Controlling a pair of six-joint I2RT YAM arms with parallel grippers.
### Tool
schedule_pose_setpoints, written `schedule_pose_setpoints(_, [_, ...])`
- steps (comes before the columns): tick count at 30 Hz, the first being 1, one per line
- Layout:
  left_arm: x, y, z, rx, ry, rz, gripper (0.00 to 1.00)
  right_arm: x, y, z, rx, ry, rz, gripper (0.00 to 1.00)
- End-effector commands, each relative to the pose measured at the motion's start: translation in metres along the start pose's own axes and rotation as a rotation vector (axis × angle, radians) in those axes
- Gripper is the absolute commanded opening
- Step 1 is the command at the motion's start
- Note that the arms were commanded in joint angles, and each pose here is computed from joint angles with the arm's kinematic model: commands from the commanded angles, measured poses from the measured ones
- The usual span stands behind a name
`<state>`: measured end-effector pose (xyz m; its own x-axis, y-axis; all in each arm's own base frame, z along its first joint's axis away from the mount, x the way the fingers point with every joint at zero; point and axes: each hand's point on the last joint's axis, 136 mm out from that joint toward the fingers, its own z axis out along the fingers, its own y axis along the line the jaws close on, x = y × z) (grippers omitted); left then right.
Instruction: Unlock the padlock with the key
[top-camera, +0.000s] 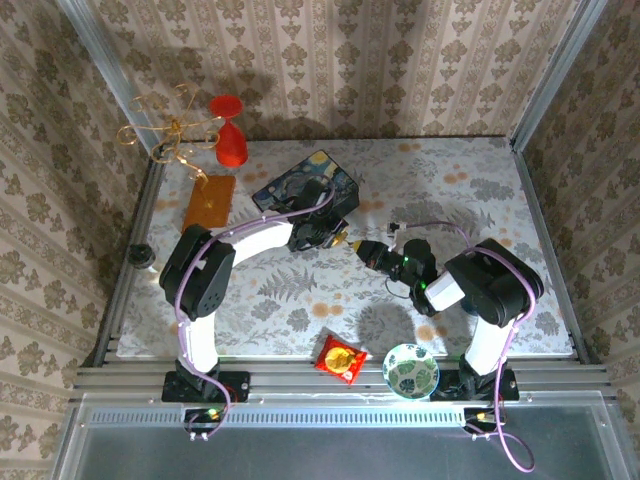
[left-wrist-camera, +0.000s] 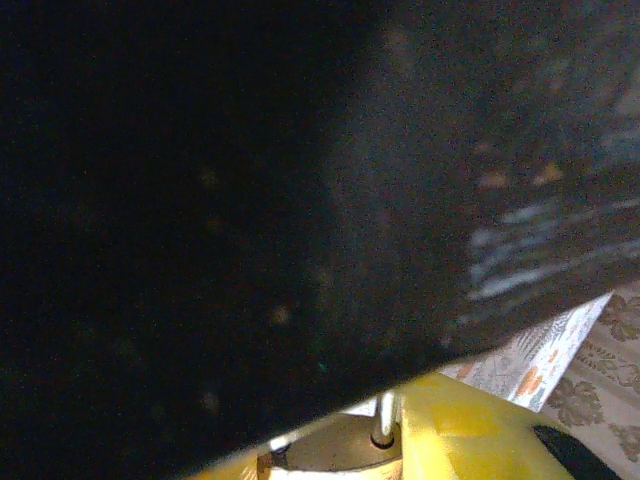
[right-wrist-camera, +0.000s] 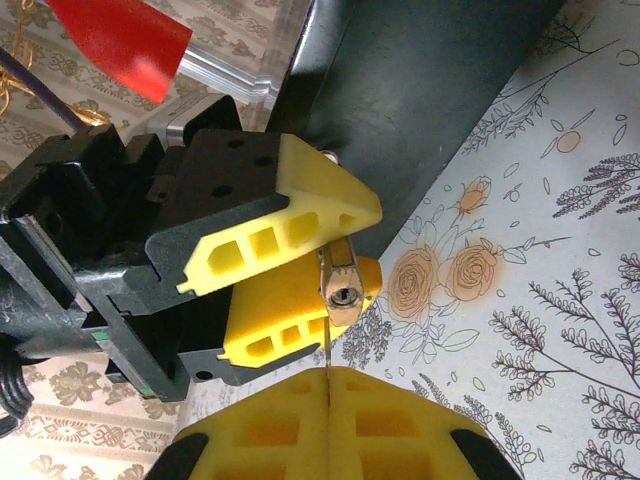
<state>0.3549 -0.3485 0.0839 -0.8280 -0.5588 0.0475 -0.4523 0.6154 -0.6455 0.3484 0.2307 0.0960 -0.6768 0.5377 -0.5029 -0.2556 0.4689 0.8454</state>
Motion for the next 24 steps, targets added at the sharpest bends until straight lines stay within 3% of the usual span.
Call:
schedule_pose_setpoints(1, [0.005, -0.031, -0.02, 0.117, 0.032, -0.029, 0.0, -0.015, 0.005, 0.003, -0.011, -0.056, -0.034, 0.0])
schedule_pose_setpoints(24, [0.012, -0.036, -0.022, 0.15, 0.083, -0.05, 0.0, -0.026, 0.013, 0.004, -0.03, -0.081, -0.056, 0.0])
